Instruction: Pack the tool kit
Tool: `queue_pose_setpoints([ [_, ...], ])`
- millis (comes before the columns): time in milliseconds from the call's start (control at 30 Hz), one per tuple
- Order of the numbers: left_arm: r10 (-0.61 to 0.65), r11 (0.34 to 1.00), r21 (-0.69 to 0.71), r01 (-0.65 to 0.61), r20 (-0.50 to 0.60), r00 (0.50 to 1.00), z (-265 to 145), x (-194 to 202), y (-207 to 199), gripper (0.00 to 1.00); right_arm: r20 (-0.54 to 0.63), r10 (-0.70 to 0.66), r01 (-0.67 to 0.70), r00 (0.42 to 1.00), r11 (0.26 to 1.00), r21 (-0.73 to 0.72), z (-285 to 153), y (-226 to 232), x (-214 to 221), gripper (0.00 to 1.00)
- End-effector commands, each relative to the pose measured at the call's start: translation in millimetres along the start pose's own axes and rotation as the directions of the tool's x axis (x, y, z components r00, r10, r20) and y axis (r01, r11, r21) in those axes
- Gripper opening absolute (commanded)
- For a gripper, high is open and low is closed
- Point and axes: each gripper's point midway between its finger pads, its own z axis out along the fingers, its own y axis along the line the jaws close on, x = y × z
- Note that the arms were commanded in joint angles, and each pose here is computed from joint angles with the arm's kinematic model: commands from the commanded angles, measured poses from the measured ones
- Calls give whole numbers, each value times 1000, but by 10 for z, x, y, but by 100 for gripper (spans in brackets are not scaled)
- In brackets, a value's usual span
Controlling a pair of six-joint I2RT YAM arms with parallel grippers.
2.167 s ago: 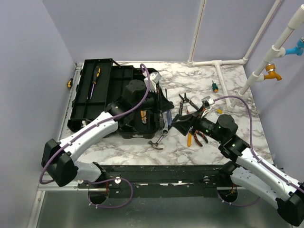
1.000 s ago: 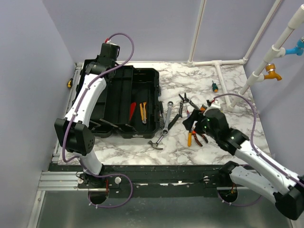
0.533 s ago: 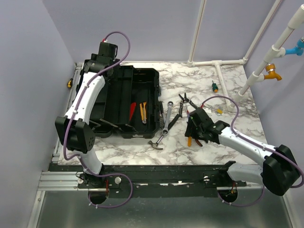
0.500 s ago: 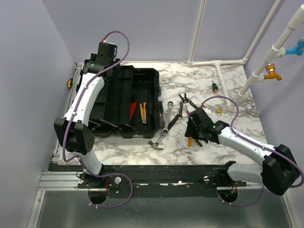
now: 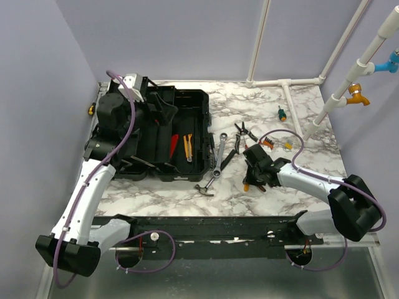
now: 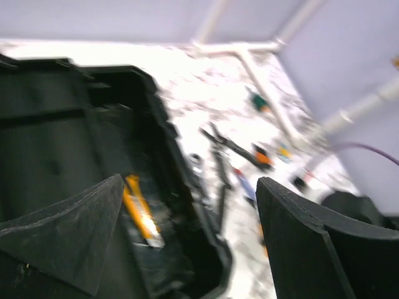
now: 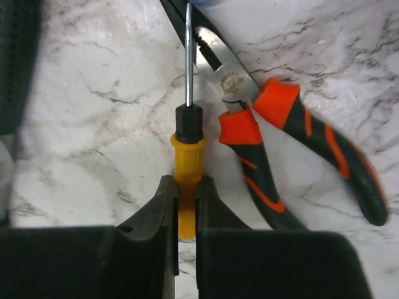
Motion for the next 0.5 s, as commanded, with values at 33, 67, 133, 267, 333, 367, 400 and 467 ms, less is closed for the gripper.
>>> queue_pose_setpoints([
  [33,-166,898,377,226,-185,969,-29,536,-828,87,17,-30,32,999,995,-98,-53,184,-62,1],
  [67,-170,891,382,247,-223,960,-26,667,-877,87,28,-59,62,998,988,-144,-107,256,-87,1],
  [133,-162,868,413,277,-291,943,-37,905,-1042,87,73,-75,90,995,967,-240,-249,400,-158,1],
  [267,-158,808,470,354,-407,900,-47,1321,-1316,87,221,-58,154,973,881,-447,-690,683,-339,0],
  [333,-168,782,488,388,-434,885,-22,1446,-1427,83,302,-71,237,951,793,-561,-964,850,-375,1],
  [367,-174,769,492,407,-452,875,-7,1505,-1478,76,332,-64,261,941,759,-596,-1082,902,-394,1],
  [400,-169,753,510,415,-461,871,2,1541,-1549,73,361,-50,282,931,727,-626,-1207,943,-418,1],
  [467,-157,732,524,436,-492,856,36,1627,-1679,71,406,-32,318,913,678,-663,-1392,998,-448,1],
])
